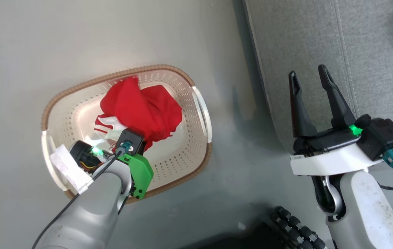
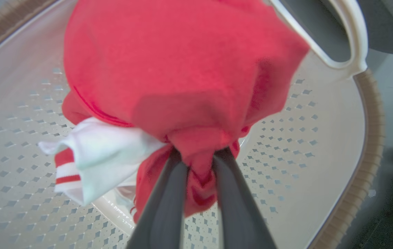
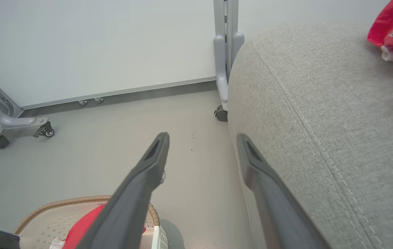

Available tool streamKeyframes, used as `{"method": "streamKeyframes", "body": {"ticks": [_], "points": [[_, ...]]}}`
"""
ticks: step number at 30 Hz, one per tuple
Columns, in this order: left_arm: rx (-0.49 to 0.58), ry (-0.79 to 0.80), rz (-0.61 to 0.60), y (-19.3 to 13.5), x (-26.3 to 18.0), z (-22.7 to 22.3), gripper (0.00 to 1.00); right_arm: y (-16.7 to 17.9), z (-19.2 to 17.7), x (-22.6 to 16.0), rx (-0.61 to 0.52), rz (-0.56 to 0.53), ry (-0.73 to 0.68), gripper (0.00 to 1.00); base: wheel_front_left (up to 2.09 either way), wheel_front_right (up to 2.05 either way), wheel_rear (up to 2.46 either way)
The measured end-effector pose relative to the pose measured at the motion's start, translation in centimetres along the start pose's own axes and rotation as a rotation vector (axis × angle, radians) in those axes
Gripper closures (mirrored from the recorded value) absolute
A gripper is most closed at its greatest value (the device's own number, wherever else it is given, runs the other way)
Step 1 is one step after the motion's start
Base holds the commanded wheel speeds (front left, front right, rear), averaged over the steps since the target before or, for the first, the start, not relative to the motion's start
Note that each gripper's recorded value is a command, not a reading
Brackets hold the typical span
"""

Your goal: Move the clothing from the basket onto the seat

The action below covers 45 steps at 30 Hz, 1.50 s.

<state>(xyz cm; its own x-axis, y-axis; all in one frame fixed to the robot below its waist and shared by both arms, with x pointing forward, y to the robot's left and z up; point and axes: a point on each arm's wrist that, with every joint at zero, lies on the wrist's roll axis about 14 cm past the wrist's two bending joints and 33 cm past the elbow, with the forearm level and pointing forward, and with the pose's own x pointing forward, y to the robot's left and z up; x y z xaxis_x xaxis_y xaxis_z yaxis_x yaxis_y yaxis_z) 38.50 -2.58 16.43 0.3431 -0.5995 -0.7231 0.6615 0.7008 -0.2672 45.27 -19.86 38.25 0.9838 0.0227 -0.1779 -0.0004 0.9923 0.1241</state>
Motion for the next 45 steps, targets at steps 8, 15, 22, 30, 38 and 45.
{"method": "streamKeyframes", "body": {"ticks": [8, 15, 22, 30, 38, 45], "points": [[-0.039, -0.228, 0.06, -0.3, -3.5, 7.2, 1.0, 0.6, 3.1, -1.6, -0.018, 0.018, -0.043, 0.0, 0.0, 0.0, 0.0], [-0.049, -0.445, 0.148, 0.7, -8.5, 13.0, 1.0, 1.9, 5.7, -2.7, -0.02, 0.05, -0.082, 0.0, 0.0, 0.0, 0.0], [-0.037, -0.664, 0.243, 1.9, -14.7, 18.2, 1.0, 3.3, 8.1, -4.0, -0.023, 0.086, -0.12, 0.0, 0.0, 0.0, 0.0], [-0.001, -0.928, 0.31, 1.3, -22.5, 23.8, 1.0, 4.5, 9.8, -5.8, -0.03, 0.116, -0.14, 0.0, 0.0, 0.0, 0.0], [0.033, -1.128, 0.333, -1.2, -29.3, 26.5, 1.0, 5.7, 10.8, -7.8, -0.037, 0.149, -0.146, 0.0, 0.0, 0.0, 0.0], [0.073, -1.203, 0.303, -4.4, -32.7, 26.2, 1.0, 6.5, 11.3, -10.0, -0.039, 0.171, -0.147, 0.0, 0.0, 0.0, 0.0]]}}
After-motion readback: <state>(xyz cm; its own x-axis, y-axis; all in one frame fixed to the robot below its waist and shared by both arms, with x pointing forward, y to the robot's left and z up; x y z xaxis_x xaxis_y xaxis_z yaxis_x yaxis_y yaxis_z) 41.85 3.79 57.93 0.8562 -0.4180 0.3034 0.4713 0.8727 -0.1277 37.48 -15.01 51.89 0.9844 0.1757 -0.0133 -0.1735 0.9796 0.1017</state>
